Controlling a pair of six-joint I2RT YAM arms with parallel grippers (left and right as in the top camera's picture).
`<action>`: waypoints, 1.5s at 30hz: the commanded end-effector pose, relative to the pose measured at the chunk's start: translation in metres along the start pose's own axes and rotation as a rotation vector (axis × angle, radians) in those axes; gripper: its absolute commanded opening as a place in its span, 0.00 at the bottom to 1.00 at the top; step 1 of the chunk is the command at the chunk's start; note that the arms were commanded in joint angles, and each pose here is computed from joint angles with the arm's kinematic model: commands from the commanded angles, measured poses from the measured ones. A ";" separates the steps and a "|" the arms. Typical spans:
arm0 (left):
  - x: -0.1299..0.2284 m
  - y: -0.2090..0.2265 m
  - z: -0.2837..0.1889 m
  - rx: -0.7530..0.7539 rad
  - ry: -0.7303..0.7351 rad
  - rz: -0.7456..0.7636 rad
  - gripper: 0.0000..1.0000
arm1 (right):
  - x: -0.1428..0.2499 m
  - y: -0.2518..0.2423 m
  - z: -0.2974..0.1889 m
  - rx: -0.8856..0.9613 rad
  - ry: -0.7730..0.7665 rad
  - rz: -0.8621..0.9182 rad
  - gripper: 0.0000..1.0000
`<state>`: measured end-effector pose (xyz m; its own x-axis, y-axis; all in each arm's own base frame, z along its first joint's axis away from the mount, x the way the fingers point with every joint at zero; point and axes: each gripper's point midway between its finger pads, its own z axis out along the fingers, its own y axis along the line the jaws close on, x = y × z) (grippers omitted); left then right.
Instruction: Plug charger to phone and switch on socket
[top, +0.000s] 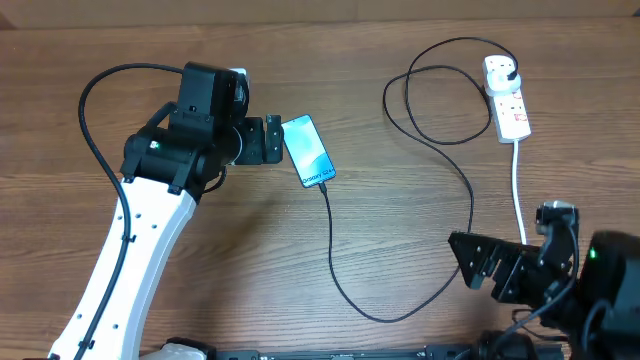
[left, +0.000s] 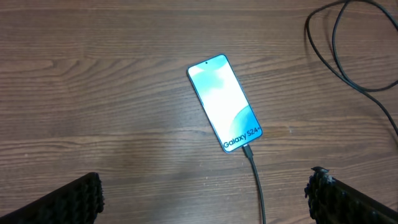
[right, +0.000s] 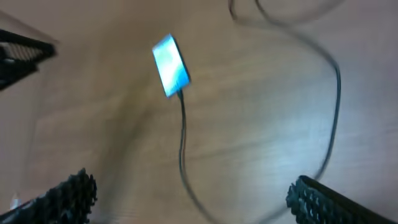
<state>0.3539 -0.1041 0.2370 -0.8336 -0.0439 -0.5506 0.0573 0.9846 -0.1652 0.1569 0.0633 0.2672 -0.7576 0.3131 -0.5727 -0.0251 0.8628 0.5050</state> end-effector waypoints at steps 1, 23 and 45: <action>0.000 0.001 0.002 -0.010 -0.001 0.016 1.00 | 0.002 0.004 -0.002 -0.041 -0.088 -0.130 1.00; 0.000 0.001 0.002 -0.010 -0.001 0.016 1.00 | -0.015 0.014 0.024 -0.202 -0.562 -0.559 1.00; 0.000 0.001 0.002 -0.010 -0.001 0.016 1.00 | -0.028 -0.008 0.057 -0.182 -0.805 -0.634 1.00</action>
<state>0.3537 -0.1040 0.2369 -0.8340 -0.0438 -0.5500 0.0572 0.9846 -0.1651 0.2129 0.0740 0.2422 0.0560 0.0574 -0.9968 -0.4424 0.8964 0.0268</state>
